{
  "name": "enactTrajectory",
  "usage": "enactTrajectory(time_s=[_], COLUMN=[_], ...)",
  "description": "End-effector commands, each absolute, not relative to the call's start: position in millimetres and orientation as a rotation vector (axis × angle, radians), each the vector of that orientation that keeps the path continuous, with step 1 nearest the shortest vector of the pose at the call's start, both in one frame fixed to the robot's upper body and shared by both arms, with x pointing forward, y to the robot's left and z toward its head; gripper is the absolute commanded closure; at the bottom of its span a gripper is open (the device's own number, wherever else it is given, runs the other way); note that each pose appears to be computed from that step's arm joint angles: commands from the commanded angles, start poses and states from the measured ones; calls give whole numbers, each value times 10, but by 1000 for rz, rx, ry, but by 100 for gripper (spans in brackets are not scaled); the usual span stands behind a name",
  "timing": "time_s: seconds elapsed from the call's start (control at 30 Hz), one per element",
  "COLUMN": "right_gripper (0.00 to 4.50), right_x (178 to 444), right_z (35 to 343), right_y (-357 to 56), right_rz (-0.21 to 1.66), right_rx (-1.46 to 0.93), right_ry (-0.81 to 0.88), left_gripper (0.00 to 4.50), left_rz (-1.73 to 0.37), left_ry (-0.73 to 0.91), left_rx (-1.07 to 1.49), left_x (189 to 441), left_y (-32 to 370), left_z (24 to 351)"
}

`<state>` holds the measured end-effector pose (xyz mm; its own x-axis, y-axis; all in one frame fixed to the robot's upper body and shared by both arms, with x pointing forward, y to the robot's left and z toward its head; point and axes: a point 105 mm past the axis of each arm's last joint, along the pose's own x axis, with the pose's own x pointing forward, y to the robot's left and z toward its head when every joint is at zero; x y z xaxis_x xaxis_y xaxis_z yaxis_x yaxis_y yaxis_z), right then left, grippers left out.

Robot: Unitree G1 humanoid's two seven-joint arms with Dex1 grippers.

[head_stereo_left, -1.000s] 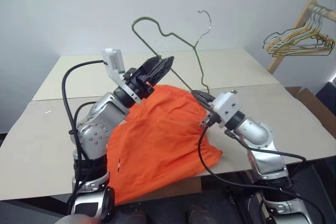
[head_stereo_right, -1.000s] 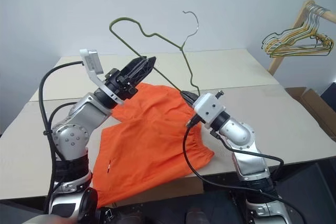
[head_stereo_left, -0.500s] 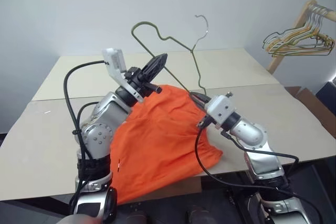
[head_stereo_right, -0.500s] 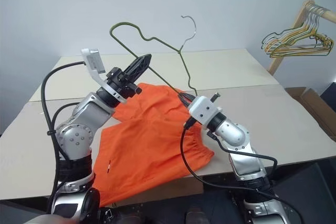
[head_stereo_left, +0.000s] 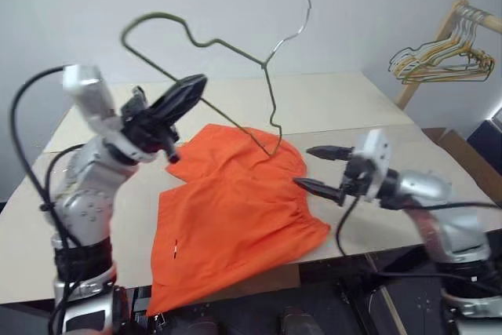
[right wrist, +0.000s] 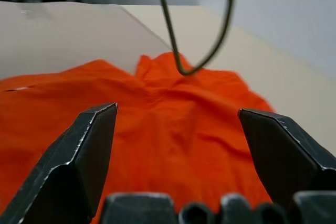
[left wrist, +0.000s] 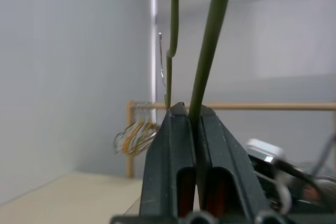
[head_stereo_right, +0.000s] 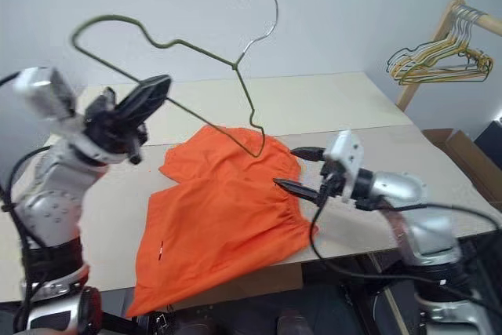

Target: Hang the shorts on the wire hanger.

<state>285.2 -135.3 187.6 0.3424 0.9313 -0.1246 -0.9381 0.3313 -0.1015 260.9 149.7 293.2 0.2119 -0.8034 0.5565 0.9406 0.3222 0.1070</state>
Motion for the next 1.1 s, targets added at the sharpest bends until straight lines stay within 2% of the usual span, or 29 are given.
enactTrajectory(time_s=[0.03,0.17,0.37,0.73,0.83,1.1], right_gripper=[14,14,14,14,69,358], right_x=[2683,2719,2764,2701,2708,2738], right_z=[2024,2033,2184,2203,2207,2227], right_y=[-1380,-1291,-1040,-848,-824,-813], right_rz=[1418,1474,1518,1587,1591,1581], right_rx=[-75,20,56,13,12,1], right_ry=[142,223,182,163,164,154], left_gripper=[450,450,450,450,450,450], left_rz=[-1401,-1443,-1453,-1439,-1439,-1430], left_ry=[-674,-677,-663,-656,-651,-637], left_rx=[-294,-326,-338,-351,-352,-359], left_x=[2327,2319,2335,2366,2367,2403], left_y=[1629,1640,1559,1540,1533,1514], left_z=[3105,3136,3096,3061,3046,2993])
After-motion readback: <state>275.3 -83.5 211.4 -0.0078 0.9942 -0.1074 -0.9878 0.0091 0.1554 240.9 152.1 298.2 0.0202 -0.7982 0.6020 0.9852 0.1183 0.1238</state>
